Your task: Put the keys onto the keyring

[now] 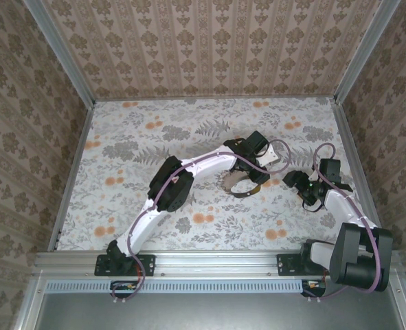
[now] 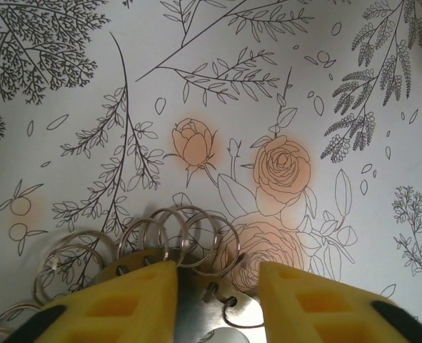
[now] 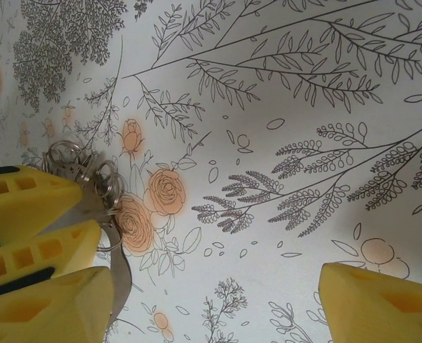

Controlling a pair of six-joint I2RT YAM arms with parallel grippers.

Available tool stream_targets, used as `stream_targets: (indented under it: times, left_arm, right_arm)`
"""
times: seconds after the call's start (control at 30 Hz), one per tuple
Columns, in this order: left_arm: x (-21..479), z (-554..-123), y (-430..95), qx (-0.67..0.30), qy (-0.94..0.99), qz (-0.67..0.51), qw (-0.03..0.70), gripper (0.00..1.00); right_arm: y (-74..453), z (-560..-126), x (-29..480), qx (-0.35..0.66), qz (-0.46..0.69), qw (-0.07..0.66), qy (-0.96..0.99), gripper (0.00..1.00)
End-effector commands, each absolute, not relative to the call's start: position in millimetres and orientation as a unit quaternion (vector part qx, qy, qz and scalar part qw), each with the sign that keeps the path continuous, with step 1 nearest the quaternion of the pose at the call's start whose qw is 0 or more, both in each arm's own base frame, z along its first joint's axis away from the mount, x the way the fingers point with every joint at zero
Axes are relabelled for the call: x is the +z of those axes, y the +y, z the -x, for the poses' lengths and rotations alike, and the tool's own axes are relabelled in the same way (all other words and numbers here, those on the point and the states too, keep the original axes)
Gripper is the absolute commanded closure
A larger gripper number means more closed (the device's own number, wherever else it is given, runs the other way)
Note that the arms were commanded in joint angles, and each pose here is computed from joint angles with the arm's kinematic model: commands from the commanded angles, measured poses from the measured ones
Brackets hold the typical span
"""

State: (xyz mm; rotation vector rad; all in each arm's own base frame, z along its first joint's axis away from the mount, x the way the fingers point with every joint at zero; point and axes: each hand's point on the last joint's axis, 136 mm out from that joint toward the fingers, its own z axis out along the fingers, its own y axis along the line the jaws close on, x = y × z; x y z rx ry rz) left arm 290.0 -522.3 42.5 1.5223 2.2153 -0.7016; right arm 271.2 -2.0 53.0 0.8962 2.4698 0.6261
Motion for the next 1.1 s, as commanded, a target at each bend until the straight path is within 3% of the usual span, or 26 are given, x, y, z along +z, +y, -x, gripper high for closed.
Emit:
stream_targets:
  times: [0.0,0.13,0.37,0.5,0.8,1.07]
  left_arm:
    - [22.7,-281.8,-520.0,-0.251,0.786,-0.543,0.158,0.71]
    - [23.6,-281.1,-519.6,-0.253,0.785,-0.543,0.158,0.74]
    - [61.8,-287.1,-516.7,-0.276,0.781,-0.523,0.201,0.49]
    - [99.9,-292.0,-513.0,-0.315,0.777,-0.495,0.229,0.41]
    - [165.5,-299.8,-485.0,-0.393,0.77,-0.415,0.284,0.34]
    - [184.6,-307.6,-435.7,-0.395,0.786,-0.344,0.328,0.31]
  right_arm:
    - [-0.9,-273.0,55.6,0.234,-0.324,0.219,0.89,0.23]
    - [0.5,-274.3,56.9,0.239,-0.323,0.22,0.889,0.23]
    - [12.2,-278.1,65.2,0.267,-0.304,0.231,0.885,0.25]
    - [25.1,-282.2,72.2,0.283,-0.276,0.244,0.886,0.26]
    - [66.6,-289.4,69.6,0.273,-0.194,0.238,0.912,0.35]
    - [74.2,-297.4,56.4,0.237,-0.163,0.225,0.931,0.45]
